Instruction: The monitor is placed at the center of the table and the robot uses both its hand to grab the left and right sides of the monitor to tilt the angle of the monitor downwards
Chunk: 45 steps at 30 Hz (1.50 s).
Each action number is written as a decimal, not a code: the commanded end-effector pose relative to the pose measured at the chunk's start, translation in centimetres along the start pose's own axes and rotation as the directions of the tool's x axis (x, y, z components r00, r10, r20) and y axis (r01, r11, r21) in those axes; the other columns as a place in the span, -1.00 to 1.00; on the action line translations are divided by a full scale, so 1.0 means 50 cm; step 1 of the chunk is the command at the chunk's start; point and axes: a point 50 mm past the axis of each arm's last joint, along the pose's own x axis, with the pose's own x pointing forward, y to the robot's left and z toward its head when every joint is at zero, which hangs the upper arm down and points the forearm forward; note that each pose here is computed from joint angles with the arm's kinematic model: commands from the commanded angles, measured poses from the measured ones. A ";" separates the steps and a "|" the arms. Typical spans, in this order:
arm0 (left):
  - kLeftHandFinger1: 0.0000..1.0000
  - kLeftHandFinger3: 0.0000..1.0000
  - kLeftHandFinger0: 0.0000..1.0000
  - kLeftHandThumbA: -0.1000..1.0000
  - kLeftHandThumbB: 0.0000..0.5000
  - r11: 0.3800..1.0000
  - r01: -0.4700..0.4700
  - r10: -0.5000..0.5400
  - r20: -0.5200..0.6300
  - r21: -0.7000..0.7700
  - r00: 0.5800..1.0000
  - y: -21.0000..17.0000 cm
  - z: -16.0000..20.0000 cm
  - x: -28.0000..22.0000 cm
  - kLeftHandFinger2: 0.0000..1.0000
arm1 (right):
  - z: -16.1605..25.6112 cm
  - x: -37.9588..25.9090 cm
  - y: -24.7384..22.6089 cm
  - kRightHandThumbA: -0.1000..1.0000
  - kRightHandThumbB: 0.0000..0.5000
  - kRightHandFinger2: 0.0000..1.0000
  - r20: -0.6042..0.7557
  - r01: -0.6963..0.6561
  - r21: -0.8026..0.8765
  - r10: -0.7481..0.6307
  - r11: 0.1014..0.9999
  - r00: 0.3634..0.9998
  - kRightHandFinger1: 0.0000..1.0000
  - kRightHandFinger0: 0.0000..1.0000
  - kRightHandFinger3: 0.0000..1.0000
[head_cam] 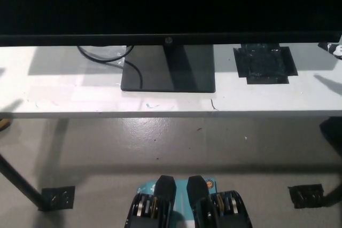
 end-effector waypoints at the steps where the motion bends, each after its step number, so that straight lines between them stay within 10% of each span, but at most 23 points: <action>1: 1.00 1.00 1.00 1.00 0.71 0.997 -0.007 0.003 0.052 0.080 0.999 0.066 0.040 0.046 1.00 | 0.079 0.073 -0.035 1.00 0.91 1.00 0.117 -0.049 0.040 0.044 0.998 0.992 1.00 1.00 1.00; 4: 1.00 1.00 1.00 1.00 0.49 0.996 0.023 -0.026 0.041 0.091 0.999 0.069 0.040 0.062 1.00 | 0.093 0.099 -0.033 1.00 0.99 1.00 0.128 -0.093 0.023 0.090 0.995 0.988 1.00 1.00 1.00; 19: 1.00 1.00 1.00 1.00 0.79 0.967 0.108 -0.124 0.054 0.229 0.991 0.046 0.082 0.151 1.00 | 0.183 0.137 -0.064 1.00 1.00 1.00 0.147 -0.183 -0.076 0.193 0.980 0.970 1.00 1.00 1.00; 21: 1.00 1.00 1.00 0.77 0.60 0.962 0.150 -0.167 0.054 0.228 0.985 0.021 0.105 0.190 1.00 | 0.177 0.136 -0.072 0.90 1.00 1.00 0.128 -0.201 -0.056 0.207 0.978 0.970 1.00 1.00 1.00; 27: 1.00 1.00 1.00 0.88 1.00 0.954 0.205 -0.215 0.021 0.220 0.976 0.001 0.111 0.222 1.00 | 0.174 0.139 -0.081 0.89 1.00 1.00 0.114 -0.210 -0.073 0.217 0.975 0.969 1.00 1.00 1.00; 45: 1.00 1.00 1.00 0.76 1.00 0.872 0.355 -0.369 -0.025 0.337 0.929 -0.067 0.145 0.287 1.00 | 0.192 0.156 -0.078 0.88 1.00 1.00 0.110 -0.253 -0.218 0.281 0.943 0.953 1.00 1.00 1.00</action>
